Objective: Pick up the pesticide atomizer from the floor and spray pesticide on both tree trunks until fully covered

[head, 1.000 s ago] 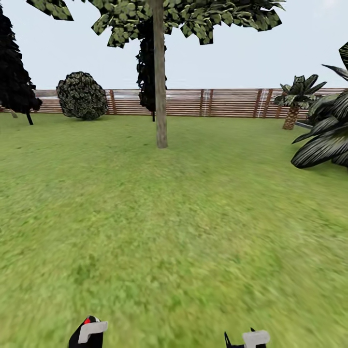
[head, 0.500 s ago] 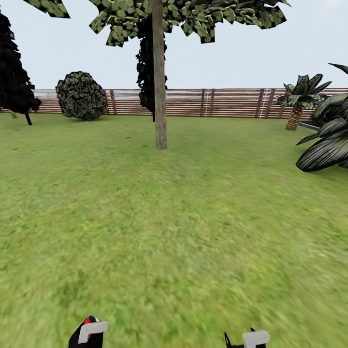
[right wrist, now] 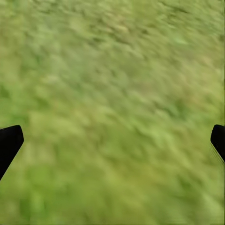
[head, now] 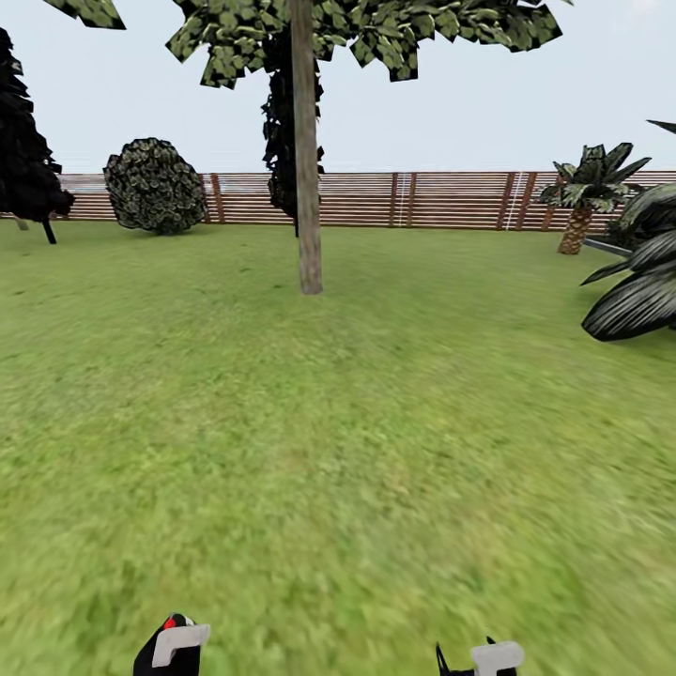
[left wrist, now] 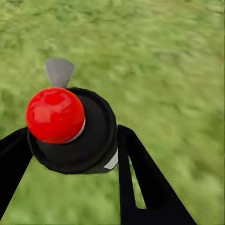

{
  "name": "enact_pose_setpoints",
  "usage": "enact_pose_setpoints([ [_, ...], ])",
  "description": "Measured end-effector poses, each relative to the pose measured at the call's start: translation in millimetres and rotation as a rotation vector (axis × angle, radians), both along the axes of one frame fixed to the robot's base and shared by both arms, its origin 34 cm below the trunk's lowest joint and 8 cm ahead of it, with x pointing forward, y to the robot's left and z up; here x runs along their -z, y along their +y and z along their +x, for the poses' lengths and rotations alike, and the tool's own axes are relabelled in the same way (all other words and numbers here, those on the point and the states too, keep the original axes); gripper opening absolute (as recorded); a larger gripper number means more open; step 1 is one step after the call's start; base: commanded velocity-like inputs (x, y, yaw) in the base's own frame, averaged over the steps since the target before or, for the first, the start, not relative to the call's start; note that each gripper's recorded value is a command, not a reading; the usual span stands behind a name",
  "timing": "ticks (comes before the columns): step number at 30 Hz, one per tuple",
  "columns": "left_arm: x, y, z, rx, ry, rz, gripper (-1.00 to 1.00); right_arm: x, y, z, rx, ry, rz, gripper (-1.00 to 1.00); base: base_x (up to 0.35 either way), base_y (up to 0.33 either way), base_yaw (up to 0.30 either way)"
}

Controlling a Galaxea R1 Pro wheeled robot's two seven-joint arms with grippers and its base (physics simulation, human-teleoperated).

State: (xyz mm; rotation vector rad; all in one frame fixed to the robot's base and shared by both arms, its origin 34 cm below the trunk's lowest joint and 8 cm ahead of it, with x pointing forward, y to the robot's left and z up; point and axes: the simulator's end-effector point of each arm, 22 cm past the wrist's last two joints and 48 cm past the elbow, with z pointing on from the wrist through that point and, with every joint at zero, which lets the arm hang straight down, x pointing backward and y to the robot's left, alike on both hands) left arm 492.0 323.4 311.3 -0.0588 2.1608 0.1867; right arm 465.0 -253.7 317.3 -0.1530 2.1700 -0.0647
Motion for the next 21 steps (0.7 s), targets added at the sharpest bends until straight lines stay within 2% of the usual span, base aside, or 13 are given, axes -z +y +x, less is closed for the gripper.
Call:
enact_pose_setpoints([
  [21, -0.1, 0.1, 0.0, 0.0, 0.0, 0.0, -1.0, -0.1, 0.4, 0.1, -0.001, 0.0, 0.0, 1.0, 0.339, -0.072, 0.0],
])
